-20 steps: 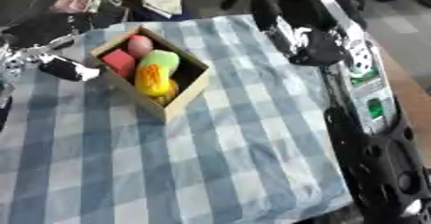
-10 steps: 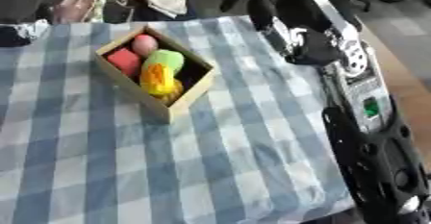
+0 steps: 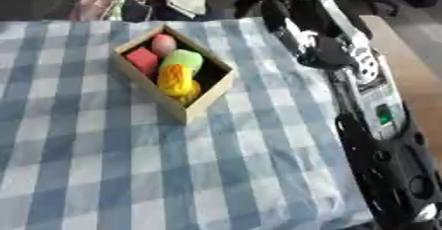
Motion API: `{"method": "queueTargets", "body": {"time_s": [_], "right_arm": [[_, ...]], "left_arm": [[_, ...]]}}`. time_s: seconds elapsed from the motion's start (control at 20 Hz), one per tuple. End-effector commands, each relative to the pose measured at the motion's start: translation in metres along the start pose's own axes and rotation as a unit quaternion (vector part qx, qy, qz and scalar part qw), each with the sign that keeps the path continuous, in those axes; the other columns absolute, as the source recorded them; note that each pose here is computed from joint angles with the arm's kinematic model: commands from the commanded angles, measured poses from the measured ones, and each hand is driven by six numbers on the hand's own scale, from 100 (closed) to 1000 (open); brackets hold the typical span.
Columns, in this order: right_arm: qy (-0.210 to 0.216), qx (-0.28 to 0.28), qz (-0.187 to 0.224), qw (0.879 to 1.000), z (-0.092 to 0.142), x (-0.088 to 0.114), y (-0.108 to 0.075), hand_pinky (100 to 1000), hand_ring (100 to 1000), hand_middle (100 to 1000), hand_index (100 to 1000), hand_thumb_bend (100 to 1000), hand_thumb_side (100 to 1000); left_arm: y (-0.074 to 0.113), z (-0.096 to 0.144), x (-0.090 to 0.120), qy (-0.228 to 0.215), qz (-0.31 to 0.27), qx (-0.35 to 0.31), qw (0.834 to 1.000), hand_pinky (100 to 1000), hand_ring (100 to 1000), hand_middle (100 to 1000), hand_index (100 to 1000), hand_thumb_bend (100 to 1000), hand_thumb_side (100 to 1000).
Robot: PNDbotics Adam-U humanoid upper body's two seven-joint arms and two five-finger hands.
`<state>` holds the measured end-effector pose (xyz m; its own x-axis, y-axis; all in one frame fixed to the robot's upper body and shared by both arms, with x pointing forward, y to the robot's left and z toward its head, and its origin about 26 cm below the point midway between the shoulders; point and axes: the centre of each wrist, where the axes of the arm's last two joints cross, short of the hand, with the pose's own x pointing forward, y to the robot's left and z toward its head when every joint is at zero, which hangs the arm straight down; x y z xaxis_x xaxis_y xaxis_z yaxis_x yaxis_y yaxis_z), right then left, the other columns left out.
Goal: Pick up objects on the table and place them in the box.
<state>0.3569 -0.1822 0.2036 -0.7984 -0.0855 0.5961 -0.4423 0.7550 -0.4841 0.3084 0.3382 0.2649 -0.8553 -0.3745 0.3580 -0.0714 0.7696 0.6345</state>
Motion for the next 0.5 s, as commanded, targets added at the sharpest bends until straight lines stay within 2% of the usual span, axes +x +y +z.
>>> {"method": "queueTargets", "body": {"time_s": [0.05, 0.25, 0.3, 0.35, 0.5], "right_arm": [[0.015, -0.015, -0.007, 1.0, 0.007, -0.003, -0.005, 750, 614, 686, 876, 100, 570], [0.052, -0.051, -0.034, 0.997, 0.025, -0.015, -0.005, 749, 632, 705, 873, 100, 632], [0.06, -0.06, -0.041, 0.996, 0.029, -0.018, -0.005, 749, 641, 713, 872, 100, 585], [0.073, -0.069, -0.049, 0.994, 0.034, -0.022, -0.004, 749, 648, 720, 871, 100, 668], [0.103, -0.091, -0.066, 0.988, 0.049, -0.032, -0.001, 752, 662, 735, 869, 100, 687]], "left_arm": [[-0.003, 0.009, 0.005, 0.01, 0.033, 0.033, 0.999, 755, 733, 746, 846, 100, 551], [-0.02, 0.034, -0.008, 0.061, 0.081, 0.059, 0.993, 741, 720, 734, 838, 100, 564], [-0.023, 0.038, -0.01, 0.07, 0.089, 0.064, 0.992, 739, 718, 733, 837, 100, 488], [-0.027, 0.044, -0.012, 0.082, 0.098, 0.069, 0.989, 738, 717, 730, 837, 100, 573], [-0.037, 0.058, -0.018, 0.109, 0.119, 0.08, 0.984, 736, 714, 726, 834, 100, 581]]}}
